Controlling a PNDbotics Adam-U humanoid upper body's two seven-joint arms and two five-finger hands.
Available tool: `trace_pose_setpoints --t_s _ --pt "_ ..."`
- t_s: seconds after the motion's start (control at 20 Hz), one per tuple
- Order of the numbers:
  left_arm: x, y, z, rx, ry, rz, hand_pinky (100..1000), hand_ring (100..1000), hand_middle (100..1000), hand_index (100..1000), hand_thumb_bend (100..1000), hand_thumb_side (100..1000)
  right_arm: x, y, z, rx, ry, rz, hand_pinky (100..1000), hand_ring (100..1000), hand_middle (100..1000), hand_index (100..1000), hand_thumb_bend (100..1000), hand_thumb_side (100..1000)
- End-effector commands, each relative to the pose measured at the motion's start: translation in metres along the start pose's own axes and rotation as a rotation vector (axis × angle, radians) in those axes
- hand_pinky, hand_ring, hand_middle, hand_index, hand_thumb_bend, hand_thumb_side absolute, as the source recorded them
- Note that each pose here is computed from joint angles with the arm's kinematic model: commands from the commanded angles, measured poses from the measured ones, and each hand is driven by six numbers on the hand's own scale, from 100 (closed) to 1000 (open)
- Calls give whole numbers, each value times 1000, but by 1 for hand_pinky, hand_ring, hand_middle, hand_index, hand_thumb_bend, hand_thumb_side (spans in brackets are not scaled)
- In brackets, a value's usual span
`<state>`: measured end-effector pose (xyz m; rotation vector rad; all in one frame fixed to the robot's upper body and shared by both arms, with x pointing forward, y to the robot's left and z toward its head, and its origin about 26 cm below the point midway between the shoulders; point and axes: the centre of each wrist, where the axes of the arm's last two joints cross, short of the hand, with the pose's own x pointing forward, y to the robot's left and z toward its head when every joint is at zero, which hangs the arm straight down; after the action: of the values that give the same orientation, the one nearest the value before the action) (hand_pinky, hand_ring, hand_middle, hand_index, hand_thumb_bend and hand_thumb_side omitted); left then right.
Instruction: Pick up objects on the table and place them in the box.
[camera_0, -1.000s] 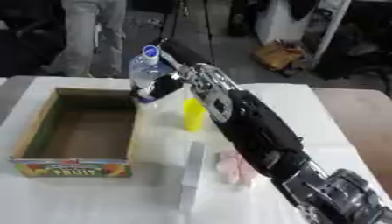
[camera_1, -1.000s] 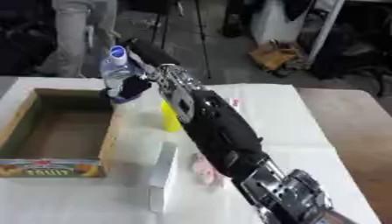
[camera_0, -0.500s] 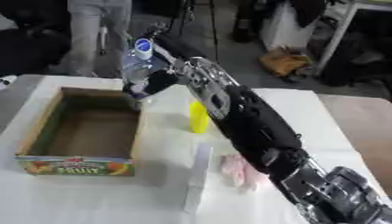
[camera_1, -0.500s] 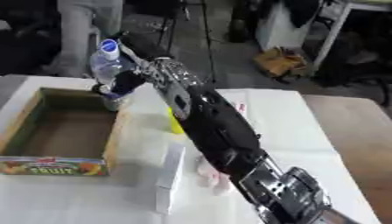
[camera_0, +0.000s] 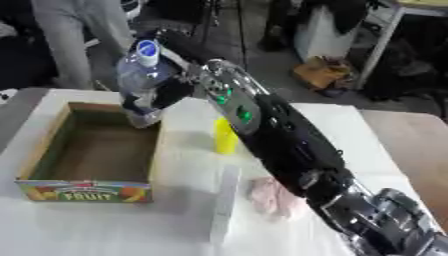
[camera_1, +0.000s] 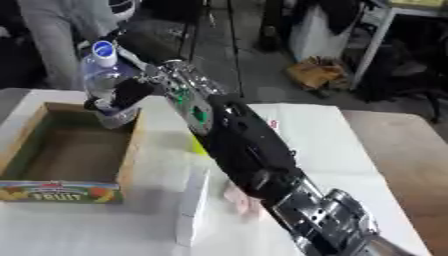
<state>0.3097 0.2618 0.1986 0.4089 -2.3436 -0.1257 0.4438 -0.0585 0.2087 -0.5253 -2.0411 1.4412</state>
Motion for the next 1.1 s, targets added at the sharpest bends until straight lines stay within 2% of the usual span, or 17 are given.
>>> trace_pose_setpoints --t_s 0.05,0.25,0.5,0.55,0.6,0.65,0.7,0.75,0.8,0.85,1.0,1.05,1.1 --pt "7 2 -4 1 -33 -7 745 836 759 854 473 928 10 -4 -3 22 -57 1 163 321 619 562 100 100" --pt "7 2 -4 -2 -32 -7 746 836 758 854 473 929 10 11 -1 88 -76 -29 166 323 620 563 100 100" --pt "8 0 -5 -9 -39 -3 746 836 759 854 474 927 14 17 -5 105 -94 -54 174 330 619 561 100 100" --pt "8 1 -5 -6 -41 -7 746 835 760 854 476 924 16 19 -5 109 -103 -56 178 333 616 562 146 100" --pt "9 1 -5 1 -44 -8 746 835 759 853 478 923 18 21 -6 121 -116 -58 178 333 619 562 100 100" --pt "10 2 -6 5 -48 -8 746 835 759 853 479 923 18 24 -6 134 -127 -59 192 343 623 569 100 102" --pt "11 2 -6 10 -51 -8 746 835 758 853 479 923 18 29 -5 159 -137 -59 205 353 631 581 100 121" --pt "11 2 -6 12 -53 -8 746 835 757 852 480 923 18 33 -5 184 -147 -58 240 385 653 618 100 194" --pt "12 2 -6 14 -54 -8 746 835 757 852 480 923 17 37 -4 210 -158 -56 240 385 653 618 100 194" --pt "12 2 -6 14 -55 -8 747 835 754 852 481 923 16 41 -4 237 -167 -52 369 491 752 751 163 388" --pt "13 2 -6 14 -56 -9 747 835 754 852 481 923 14 52 -3 314 -194 -40 369 491 752 751 163 388" --pt "13 2 -6 14 -56 -9 747 835 752 852 483 922 12 52 -3 327 -202 -37 983 944 1000 959 454 711" --pt "13 2 -6 13 -58 -11 747 835 752 852 483 922 9 50 -1 344 -211 -15 1000 974 1000 982 502 725"
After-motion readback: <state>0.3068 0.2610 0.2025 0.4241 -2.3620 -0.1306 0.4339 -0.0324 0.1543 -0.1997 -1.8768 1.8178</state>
